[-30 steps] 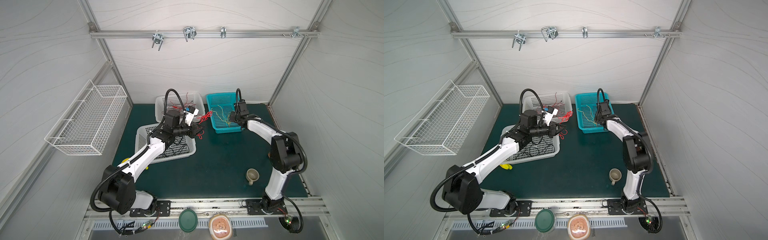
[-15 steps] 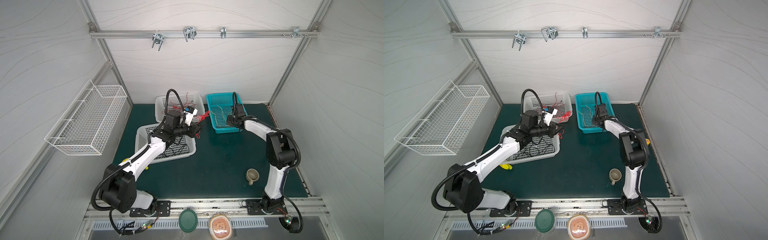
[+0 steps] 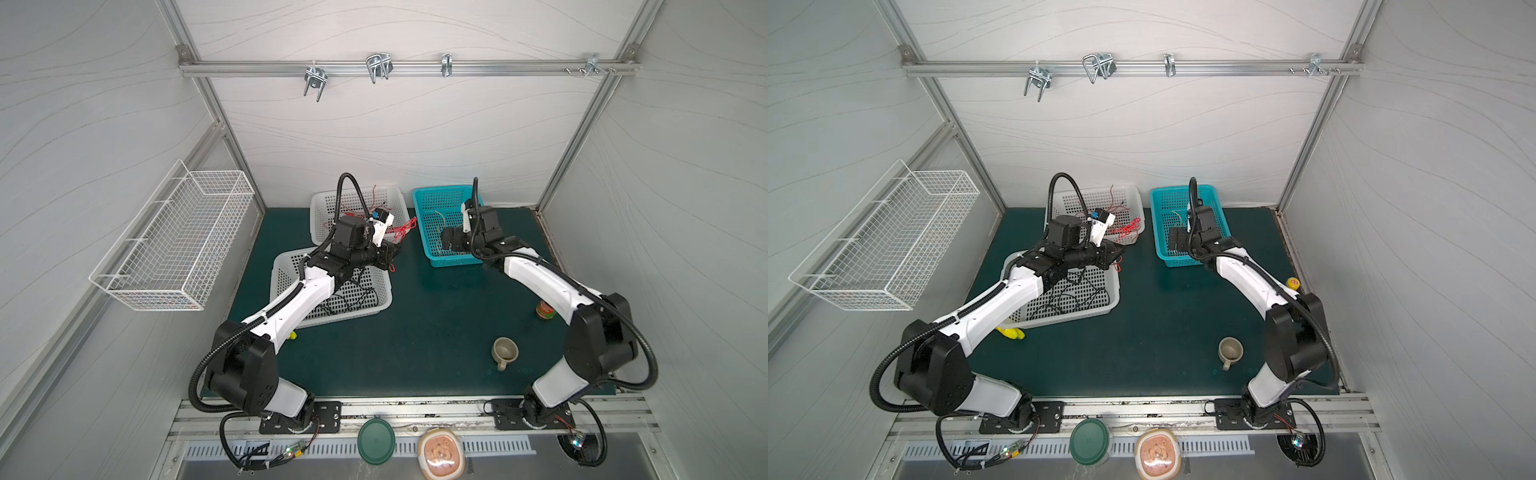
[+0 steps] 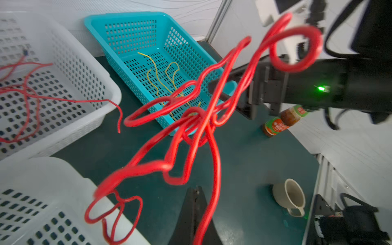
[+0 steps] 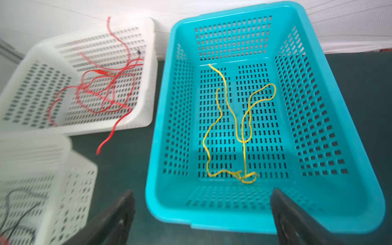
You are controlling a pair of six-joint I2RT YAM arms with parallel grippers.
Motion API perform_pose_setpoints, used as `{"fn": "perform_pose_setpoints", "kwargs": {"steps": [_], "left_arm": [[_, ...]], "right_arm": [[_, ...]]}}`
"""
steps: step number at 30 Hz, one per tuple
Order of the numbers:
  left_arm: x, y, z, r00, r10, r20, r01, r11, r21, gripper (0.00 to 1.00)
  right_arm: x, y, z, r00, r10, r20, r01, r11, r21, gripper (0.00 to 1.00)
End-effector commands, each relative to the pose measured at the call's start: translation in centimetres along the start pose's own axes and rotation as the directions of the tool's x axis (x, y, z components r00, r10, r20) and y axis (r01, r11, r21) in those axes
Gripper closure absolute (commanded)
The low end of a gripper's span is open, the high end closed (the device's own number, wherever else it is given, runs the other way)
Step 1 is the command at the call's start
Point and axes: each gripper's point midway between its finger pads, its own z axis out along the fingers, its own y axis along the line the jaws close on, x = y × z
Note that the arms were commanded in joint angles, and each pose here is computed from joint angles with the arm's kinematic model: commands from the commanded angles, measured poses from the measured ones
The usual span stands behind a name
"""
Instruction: Untangle the cables
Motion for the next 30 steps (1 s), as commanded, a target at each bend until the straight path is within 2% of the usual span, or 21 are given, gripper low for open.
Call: {"fn": "perform_pose_setpoints", "kwargs": {"steps": [1,4,10,16,23,27,30], "left_arm": [[-3.2,2.0,-0.2,0.995,0.092,0.038,-0.086,0.986,-0.143,1.00],[-4.6,4.2,0.0,0.994,0.107,0.009,-0.102,0.969,-0.226,1.00],[-7.2,11.1,0.6,0.999,0.005,-0.055,-0.025,0.924,-0.381,1.00],[-8.2,15.9,2.8,0.989,0.082,-0.125,-0.132,0.871,-0.474,1.00],[-7.0,20.0,6.4,0.967,0.098,-0.234,-0.211,0.824,-0.525,1.00],[-5.4,21.9,7.9,0.952,0.056,-0.302,-0.222,0.804,-0.551,1.00],[-4.4,23.0,8.4,0.946,0.020,-0.325,-0.213,0.791,-0.573,0.82]], "right_arm": [[1.6,0.0,-2.2,1.000,-0.009,-0.022,0.009,1.000,0.001,0.01],[3.0,-0.4,-3.5,1.000,0.002,-0.024,-0.002,1.000,0.012,0.01],[5.5,-2.1,-5.6,0.998,0.057,-0.021,-0.055,0.997,0.058,0.01],[6.3,-2.4,-6.3,0.997,0.068,-0.029,-0.067,0.996,0.056,0.01],[6.6,-1.7,-5.6,0.995,0.074,-0.064,-0.071,0.996,0.046,0.01],[6.6,-1.0,-5.0,0.995,0.063,-0.076,-0.060,0.997,0.040,0.01],[6.5,-0.7,-4.6,0.995,0.054,-0.081,-0.051,0.998,0.041,0.01]]}}
